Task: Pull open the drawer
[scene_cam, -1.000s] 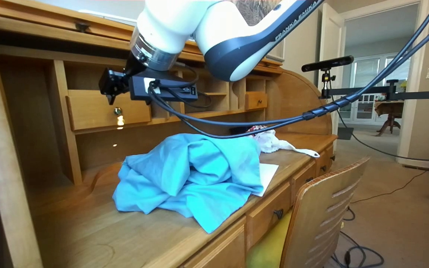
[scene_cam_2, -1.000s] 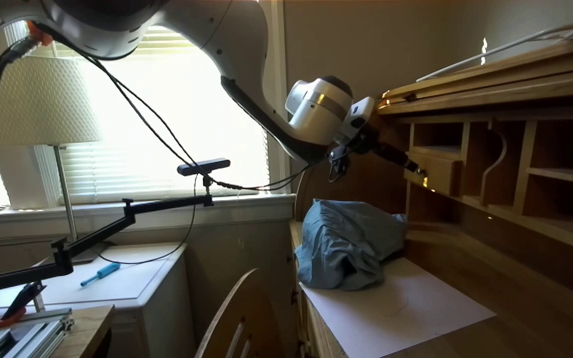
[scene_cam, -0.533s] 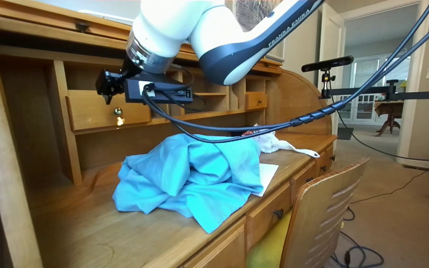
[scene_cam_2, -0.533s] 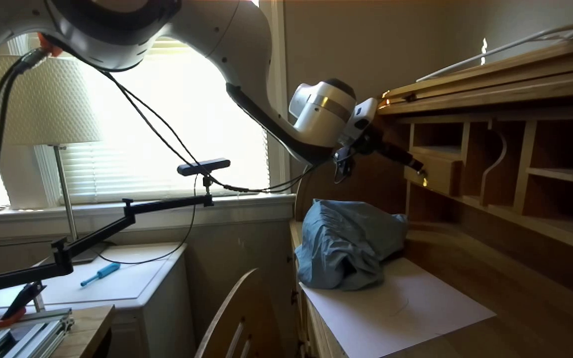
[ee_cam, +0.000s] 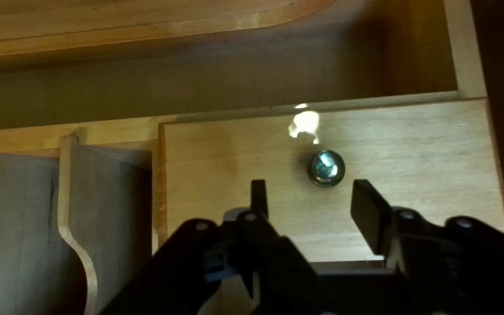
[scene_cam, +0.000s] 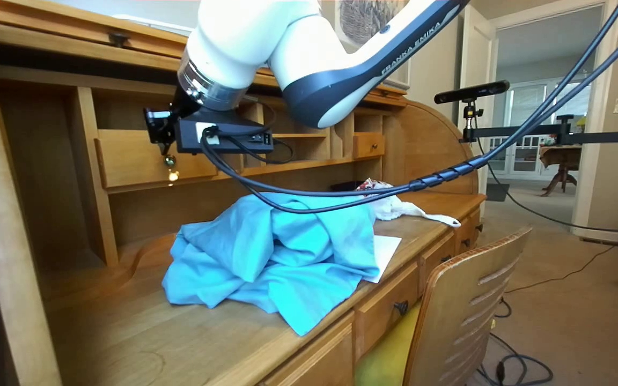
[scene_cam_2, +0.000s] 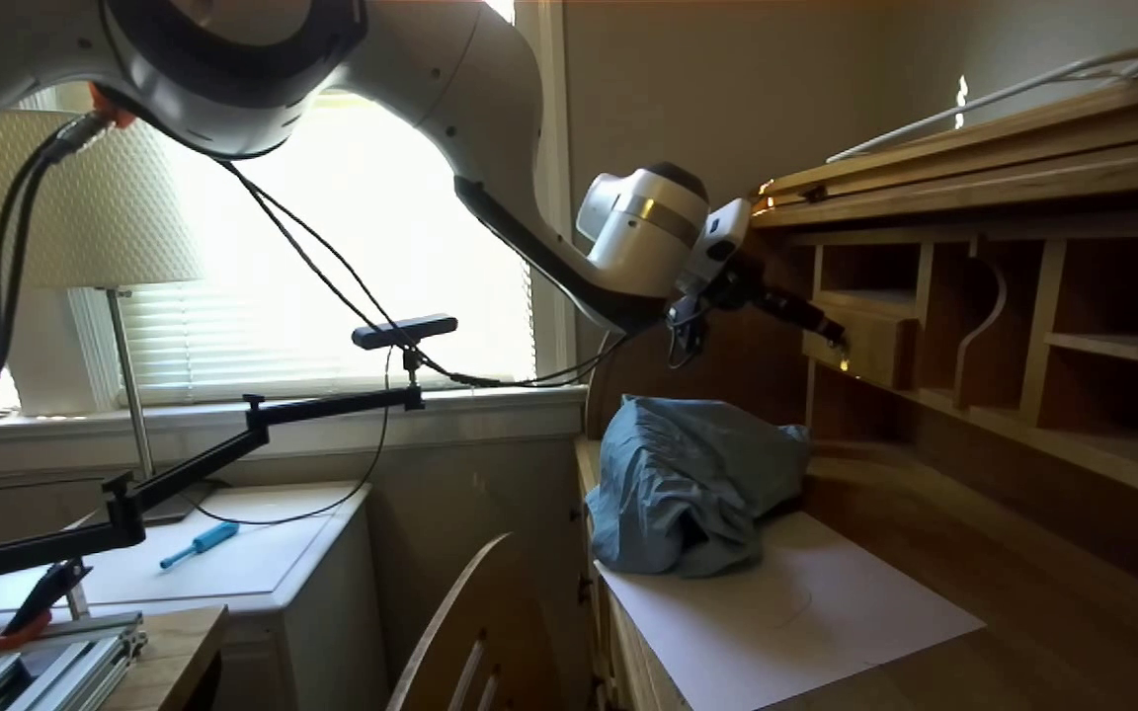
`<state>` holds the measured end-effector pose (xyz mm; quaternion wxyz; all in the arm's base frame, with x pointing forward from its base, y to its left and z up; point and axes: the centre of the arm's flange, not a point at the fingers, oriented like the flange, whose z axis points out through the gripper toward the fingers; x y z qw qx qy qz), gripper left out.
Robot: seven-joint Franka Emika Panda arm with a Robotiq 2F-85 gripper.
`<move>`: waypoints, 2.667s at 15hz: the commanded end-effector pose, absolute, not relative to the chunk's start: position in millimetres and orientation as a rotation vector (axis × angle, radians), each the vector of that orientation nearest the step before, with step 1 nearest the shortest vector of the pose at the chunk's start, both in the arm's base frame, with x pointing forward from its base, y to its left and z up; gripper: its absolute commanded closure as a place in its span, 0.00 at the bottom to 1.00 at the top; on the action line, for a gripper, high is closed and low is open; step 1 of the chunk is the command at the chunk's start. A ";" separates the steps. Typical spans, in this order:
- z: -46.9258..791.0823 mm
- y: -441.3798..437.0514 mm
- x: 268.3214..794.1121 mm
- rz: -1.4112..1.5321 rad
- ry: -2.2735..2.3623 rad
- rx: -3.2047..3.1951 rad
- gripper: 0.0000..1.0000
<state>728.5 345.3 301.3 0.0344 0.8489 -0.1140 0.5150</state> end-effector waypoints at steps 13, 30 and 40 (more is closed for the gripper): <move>289.2 348.8 738.4 1.611 -0.390 2.578 0.62; 280.4 356.3 739.8 1.640 -0.483 2.549 0.71; 278.7 357.8 738.7 1.646 -0.475 2.561 1.00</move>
